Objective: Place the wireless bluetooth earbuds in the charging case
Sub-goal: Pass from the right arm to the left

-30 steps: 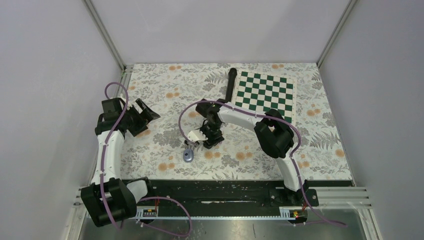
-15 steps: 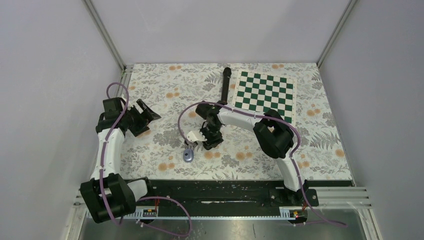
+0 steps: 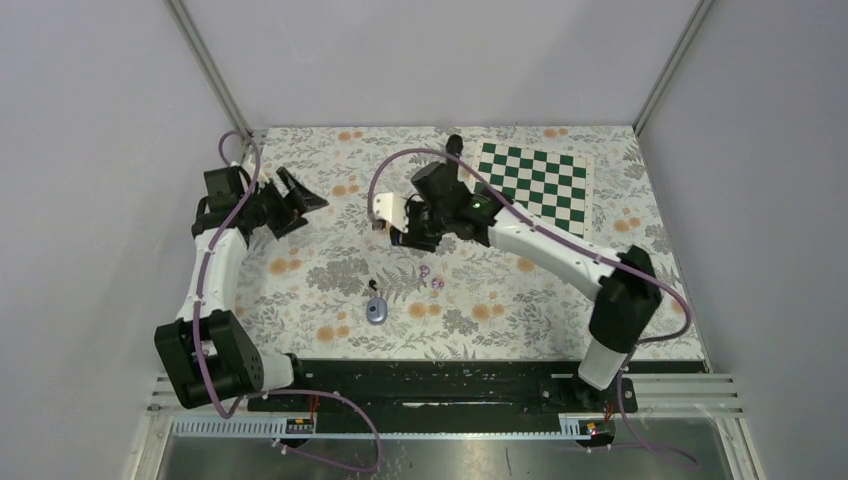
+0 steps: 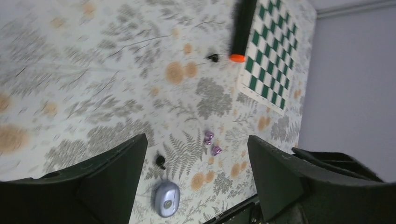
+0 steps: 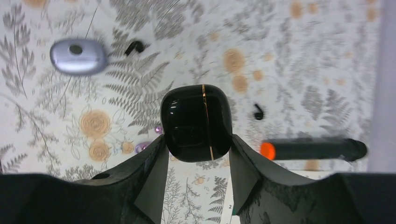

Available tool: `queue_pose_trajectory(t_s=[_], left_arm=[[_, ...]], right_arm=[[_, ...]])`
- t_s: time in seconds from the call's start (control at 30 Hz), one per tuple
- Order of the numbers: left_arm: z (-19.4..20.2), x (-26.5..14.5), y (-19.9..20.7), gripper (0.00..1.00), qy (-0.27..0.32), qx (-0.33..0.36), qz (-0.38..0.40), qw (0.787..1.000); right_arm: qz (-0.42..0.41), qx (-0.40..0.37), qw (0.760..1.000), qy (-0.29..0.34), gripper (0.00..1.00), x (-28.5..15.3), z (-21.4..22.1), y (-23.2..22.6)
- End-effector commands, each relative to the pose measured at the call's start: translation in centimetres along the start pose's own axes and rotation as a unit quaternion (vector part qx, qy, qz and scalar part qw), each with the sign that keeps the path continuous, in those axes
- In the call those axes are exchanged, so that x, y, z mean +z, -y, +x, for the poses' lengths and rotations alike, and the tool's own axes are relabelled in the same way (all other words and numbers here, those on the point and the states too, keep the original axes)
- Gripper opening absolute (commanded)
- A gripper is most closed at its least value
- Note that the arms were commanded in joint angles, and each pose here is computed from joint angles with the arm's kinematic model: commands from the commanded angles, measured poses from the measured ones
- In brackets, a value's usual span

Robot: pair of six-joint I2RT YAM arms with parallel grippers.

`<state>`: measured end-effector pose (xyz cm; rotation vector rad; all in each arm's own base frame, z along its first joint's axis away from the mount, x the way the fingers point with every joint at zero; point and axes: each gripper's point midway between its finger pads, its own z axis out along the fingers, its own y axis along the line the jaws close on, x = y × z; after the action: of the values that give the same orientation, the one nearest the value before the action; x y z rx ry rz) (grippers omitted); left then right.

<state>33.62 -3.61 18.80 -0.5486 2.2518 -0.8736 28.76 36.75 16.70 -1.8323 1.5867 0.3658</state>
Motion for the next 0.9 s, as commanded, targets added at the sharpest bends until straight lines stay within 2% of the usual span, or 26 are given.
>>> queue_pose_trajectory(t_s=[0.0, 0.1, 0.2, 0.37, 0.53, 0.63, 0.87], left_arm=[[-2.3, -0.1, 8.3, 0.8, 0.01, 0.131, 0.143, 0.981], [-1.3, -0.2, 12.6, 0.8, -0.006, 0.189, 0.211, 0.959], [-0.4, -1.6, 16.1, 0.79, -0.01, 0.209, 0.282, 0.936], [3.5, -2.8, 18.5, 0.8, -0.041, 0.238, 0.333, 0.912], [5.5, -3.5, 20.0, 0.84, -0.053, 0.245, 0.356, 0.9], [6.0, -3.3, 20.1, 0.84, -0.061, 0.235, 0.348, 0.905], [6.2, -2.4, 20.0, 0.76, -0.07, 0.219, 0.34, 0.912]], right_arm=[[0.117, 0.08, 0.988, 0.068, 0.31, -4.6, -3.5, 3.6], [0.147, 0.085, 0.981, 0.099, 0.31, -6.8, -4.9, 4.5], [0.174, 0.095, 0.974, 0.112, 0.31, -8.3, -5.6, 5.4], [0.219, 0.122, 0.96, 0.127, 0.3, -9.8, -6.5, 7.2], [0.251, 0.135, 0.95, 0.13, 0.29, -10.6, -6.7, 8.4], [0.252, 0.141, 0.947, 0.139, 0.29, -10.8, -7.2, 8.6], [0.232, 0.149, 0.947, 0.168, 0.29, -11.1, -8.7, 8.2]])
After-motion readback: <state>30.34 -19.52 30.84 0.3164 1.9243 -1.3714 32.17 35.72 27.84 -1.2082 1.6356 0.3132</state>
